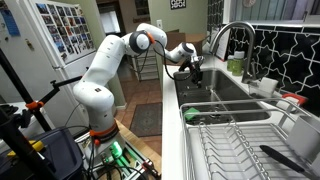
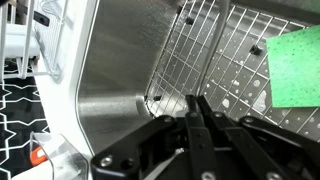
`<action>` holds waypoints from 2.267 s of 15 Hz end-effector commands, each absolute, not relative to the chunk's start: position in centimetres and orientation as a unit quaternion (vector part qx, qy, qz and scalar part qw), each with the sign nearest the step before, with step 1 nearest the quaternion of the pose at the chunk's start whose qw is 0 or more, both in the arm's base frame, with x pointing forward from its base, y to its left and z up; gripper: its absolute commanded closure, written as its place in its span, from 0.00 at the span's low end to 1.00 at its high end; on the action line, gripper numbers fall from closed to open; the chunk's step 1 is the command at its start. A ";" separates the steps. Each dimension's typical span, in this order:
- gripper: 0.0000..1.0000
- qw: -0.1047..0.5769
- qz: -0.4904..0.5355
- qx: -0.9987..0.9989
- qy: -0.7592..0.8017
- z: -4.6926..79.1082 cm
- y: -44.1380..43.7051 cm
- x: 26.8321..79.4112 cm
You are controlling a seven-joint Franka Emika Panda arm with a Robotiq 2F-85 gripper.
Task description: Put the fork over the running water
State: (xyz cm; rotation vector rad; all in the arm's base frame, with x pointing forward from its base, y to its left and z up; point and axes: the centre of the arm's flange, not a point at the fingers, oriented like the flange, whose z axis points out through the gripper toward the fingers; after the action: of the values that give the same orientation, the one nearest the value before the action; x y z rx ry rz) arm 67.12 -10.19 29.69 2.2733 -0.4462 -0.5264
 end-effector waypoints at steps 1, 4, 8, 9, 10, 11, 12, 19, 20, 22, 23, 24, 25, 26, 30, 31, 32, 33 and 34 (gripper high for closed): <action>0.99 0.399 -0.224 0.872 -0.173 30.1 -10.2 64.7; 0.99 0.411 -0.233 0.863 -0.177 30.2 -10.6 64.1; 0.99 0.421 -0.230 0.858 -0.183 30.3 -11.0 63.9; 0.99 0.422 -0.227 0.858 -0.186 30.4 -11.0 63.9; 0.99 0.422 -0.224 0.858 -0.189 30.5 -11.0 64.0; 0.99 0.423 -0.222 0.857 -0.192 30.5 -10.9 64.1; 0.99 0.420 -0.219 0.859 -0.195 30.6 -10.9 64.2; 0.99 0.414 -0.201 0.860 -0.220 30.9 -11.4 64.7; 0.99 0.412 -0.198 0.861 -0.224 30.9 -11.4 64.8; 0.99 0.408 -0.191 0.863 -0.230 31.0 -11.4 65.0; 0.99 0.406 -0.187 0.864 -0.233 31.1 -11.4 65.1; 0.99 0.404 -0.184 0.865 -0.234 31.2 -11.4 65.3; 0.99 0.402 -0.180 0.867 -0.234 31.3 -11.4 65.4; 0.99 0.402 -0.177 0.868 -0.233 31.3 -11.4 65.5; 0.99 0.396 -0.162 0.875 -0.227 31.5 -11.4 66.1; 0.99 0.395 -0.158 0.876 -0.226 31.5 -11.4 66.2; 0.99 0.394 -0.156 0.877 -0.224 31.6 -11.4 66.3; 0.99 0.394 -0.155 0.878 -0.224 31.6 -11.4 66.3; 0.99 0.393 -0.156 0.878 -0.225 31.6 -11.4 66.3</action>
State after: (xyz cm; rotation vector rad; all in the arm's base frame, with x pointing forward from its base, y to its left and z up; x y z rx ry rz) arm 66.64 -11.18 31.54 2.2011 -0.5558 -0.4103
